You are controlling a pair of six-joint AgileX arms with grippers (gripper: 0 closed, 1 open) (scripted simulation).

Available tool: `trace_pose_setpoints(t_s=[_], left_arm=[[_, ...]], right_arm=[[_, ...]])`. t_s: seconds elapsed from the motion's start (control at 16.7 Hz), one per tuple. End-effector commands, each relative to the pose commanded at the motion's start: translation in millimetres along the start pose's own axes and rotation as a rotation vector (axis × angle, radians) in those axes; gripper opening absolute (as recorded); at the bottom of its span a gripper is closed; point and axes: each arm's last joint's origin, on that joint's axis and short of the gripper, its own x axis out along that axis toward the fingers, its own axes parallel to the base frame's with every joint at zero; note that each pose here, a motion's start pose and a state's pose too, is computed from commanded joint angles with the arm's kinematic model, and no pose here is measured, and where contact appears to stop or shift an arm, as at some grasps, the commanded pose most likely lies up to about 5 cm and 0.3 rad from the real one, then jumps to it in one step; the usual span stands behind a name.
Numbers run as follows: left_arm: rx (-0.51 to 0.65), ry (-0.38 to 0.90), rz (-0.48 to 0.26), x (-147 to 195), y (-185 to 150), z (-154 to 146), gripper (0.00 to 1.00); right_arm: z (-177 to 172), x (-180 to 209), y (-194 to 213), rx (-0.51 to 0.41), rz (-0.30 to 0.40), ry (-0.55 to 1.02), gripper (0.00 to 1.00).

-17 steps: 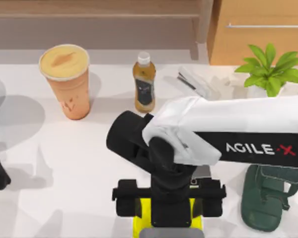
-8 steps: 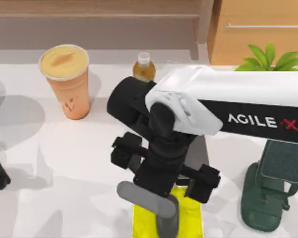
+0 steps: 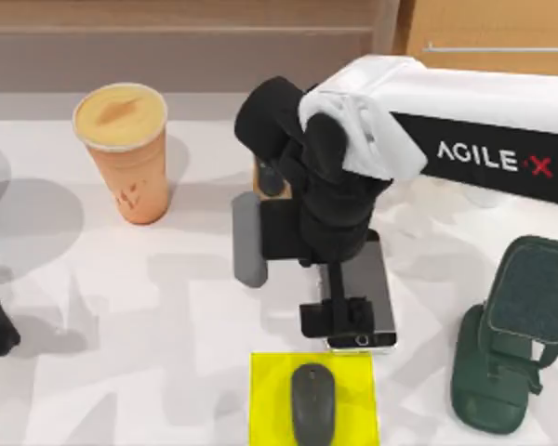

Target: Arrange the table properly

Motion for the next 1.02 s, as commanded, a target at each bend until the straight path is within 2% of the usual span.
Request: trace_pose_setpoints(t_s=[0.3,0.42,0.54,0.66,0.78,0.9,1.02], left_arm=[[0.0,0.0,0.0,0,0,0,1.0],[0.0,0.0,0.0,0,0,0,1.0],[0.0,0.0,0.0,0,0,0,1.0],[0.0,0.0,0.0,0,0,0,1.0],[0.0,0.0,0.0,0,0,0,1.0],[0.0,0.0,0.0,0,0,0,1.0],[0.0,0.0,0.0,0,0,0,1.0]], right_arm=[[-14,3,-22,0.738,0.037,0.041,1.0],[-19,3,-28,0.984,0.052,0.063,1.0],[-23,0,-32,1.188,0.063,0.079,1.0],[-27,-4,-35,1.351,0.07,0.088,1.0],[-30,-8,-36,1.469,0.075,0.094,1.0],[-32,-11,-37,1.542,0.079,0.097,1.0],[-33,-12,-38,1.57,0.08,0.098,1.0]])
